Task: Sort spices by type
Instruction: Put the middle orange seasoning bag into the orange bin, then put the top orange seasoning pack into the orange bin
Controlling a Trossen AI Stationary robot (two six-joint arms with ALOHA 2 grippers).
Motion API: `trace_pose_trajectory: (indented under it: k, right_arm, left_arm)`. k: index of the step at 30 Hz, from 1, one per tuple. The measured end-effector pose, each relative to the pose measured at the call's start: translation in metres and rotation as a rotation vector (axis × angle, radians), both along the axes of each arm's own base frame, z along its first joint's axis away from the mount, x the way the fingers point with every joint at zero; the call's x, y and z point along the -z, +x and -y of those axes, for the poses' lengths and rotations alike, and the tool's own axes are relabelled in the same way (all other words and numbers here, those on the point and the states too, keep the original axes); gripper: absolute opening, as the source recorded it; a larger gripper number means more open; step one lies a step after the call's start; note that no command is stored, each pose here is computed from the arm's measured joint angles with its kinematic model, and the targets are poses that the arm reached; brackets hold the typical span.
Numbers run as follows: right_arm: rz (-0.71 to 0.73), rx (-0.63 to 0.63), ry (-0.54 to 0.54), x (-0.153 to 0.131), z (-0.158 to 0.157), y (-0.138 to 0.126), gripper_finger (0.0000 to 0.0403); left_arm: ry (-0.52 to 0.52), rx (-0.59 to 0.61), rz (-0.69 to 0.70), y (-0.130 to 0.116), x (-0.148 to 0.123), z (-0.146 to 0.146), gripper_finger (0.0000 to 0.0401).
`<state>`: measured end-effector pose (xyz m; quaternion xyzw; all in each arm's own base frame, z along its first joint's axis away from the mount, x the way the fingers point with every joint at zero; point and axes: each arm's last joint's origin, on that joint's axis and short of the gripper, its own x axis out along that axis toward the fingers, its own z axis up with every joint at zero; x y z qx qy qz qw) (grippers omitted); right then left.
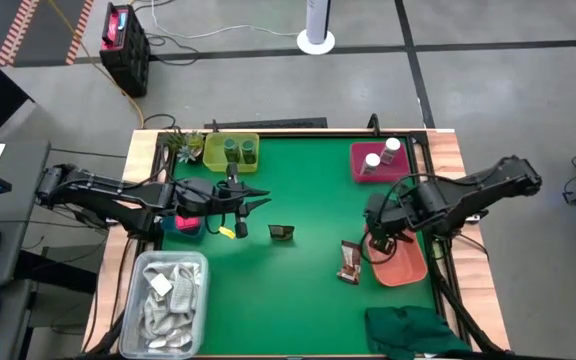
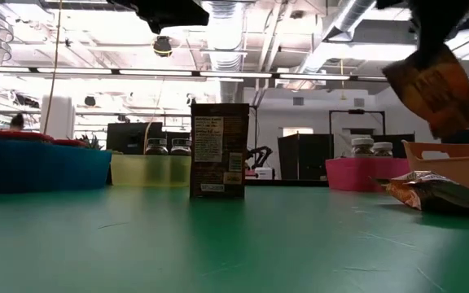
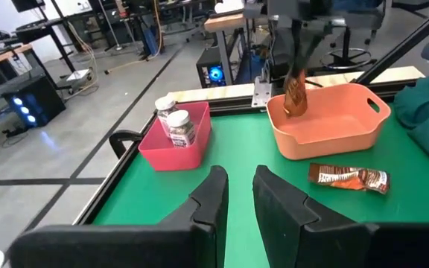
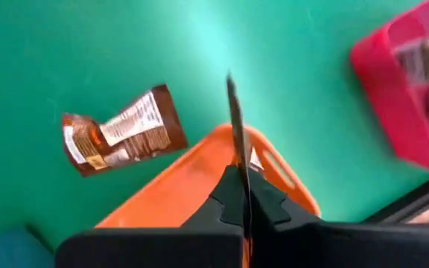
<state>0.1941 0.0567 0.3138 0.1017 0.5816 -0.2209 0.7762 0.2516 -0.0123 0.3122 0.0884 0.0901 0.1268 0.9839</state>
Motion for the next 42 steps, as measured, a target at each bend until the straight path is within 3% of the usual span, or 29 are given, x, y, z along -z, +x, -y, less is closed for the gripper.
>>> trace_pose_trajectory:
  k: [4,13,30,35,42]
  right_arm:
    - [-0.017,0.068,-0.01,0.022,-0.004,-0.018,0.0018]
    - [0.143,0.19,-0.029,0.055,-0.012,-0.04,0.0018]
    - [0.22,0.191,0.008,0.093,-0.041,-0.062,0.0054]
    - [0.229,0.169,0.022,0.095,-0.047,-0.063,0.0089]
    - [0.229,0.166,0.038,0.093,-0.049,-0.062,0.0192]
  left_arm:
    - [0.002,0.001,0.0,0.0,0.0,0.0,0.0056]
    - [-0.001,0.0,-0.005,0.0,0.001,0.0,0.0056]
    - [0.001,-0.024,-0.033,-0.001,0.003,-0.001,0.0056]
    - [0.001,-0.027,-0.033,-0.001,0.003,-0.001,0.0056]
    - [0.001,-0.027,-0.032,-0.001,0.003,-0.001,0.0056]
